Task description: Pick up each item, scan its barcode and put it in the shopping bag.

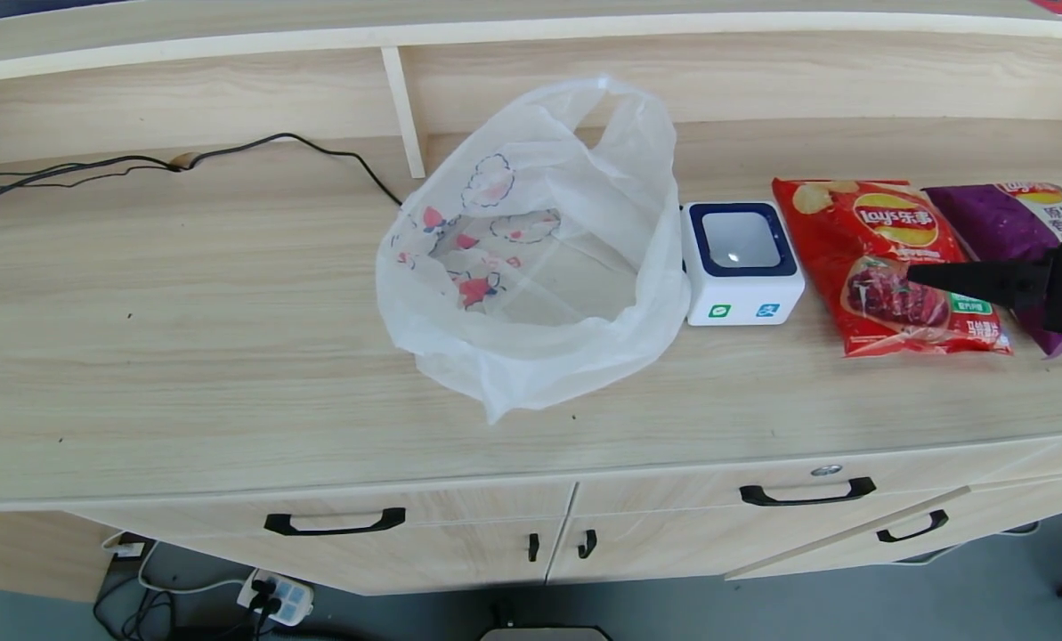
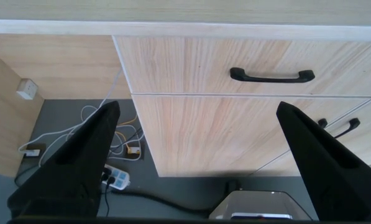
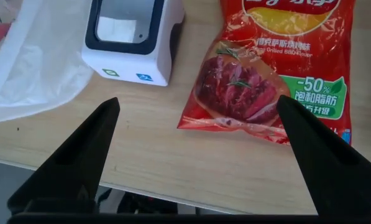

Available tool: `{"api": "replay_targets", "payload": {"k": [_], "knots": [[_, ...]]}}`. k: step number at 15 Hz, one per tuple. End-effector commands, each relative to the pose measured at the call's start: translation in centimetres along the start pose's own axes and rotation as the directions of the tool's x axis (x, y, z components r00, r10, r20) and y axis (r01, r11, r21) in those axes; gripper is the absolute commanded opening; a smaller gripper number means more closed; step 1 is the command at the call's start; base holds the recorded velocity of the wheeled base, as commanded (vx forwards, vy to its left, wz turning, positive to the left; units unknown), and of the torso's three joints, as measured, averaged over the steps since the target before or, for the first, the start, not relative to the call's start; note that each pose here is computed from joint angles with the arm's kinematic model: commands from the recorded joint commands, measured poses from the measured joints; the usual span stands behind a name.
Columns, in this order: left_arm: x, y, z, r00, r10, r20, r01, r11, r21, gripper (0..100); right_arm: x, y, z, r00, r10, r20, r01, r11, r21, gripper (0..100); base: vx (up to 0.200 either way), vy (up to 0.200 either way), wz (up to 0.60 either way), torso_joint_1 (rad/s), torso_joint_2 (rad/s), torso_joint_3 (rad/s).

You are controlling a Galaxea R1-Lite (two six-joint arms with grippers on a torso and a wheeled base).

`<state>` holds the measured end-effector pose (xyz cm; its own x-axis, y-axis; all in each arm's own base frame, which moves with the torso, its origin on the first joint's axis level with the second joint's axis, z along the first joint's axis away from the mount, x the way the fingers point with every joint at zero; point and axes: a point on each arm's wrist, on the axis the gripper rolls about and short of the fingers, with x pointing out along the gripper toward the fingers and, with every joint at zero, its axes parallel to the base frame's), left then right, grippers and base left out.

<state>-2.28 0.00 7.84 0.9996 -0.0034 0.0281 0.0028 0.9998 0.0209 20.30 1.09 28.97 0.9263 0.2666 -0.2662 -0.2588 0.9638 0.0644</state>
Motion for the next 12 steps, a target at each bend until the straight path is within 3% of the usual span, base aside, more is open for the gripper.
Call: {"api": "replay_targets", "payload": {"k": [1, 12], "knots": [[0.0, 0.0, 0.0, 1.000, 0.000, 0.000, 0.000, 1.000, -0.001, 100, 2.4, -1.1, -0.3, 0.998, -0.019, -0.054, 0.020, 1.000, 0.013, 100, 0.000, 0.000, 0.00, 0.000, 0.00, 0.000], [0.0, 0.0, 0.0, 1.000, 0.000, 0.001, 0.000, 1.000, -0.004, 100, 7.1, -4.5, 1.3, 0.995, -0.089, -0.049, 0.088, 0.996, -0.020, 100, 0.000, 0.000, 0.00, 0.000, 0.00, 0.000]]}}
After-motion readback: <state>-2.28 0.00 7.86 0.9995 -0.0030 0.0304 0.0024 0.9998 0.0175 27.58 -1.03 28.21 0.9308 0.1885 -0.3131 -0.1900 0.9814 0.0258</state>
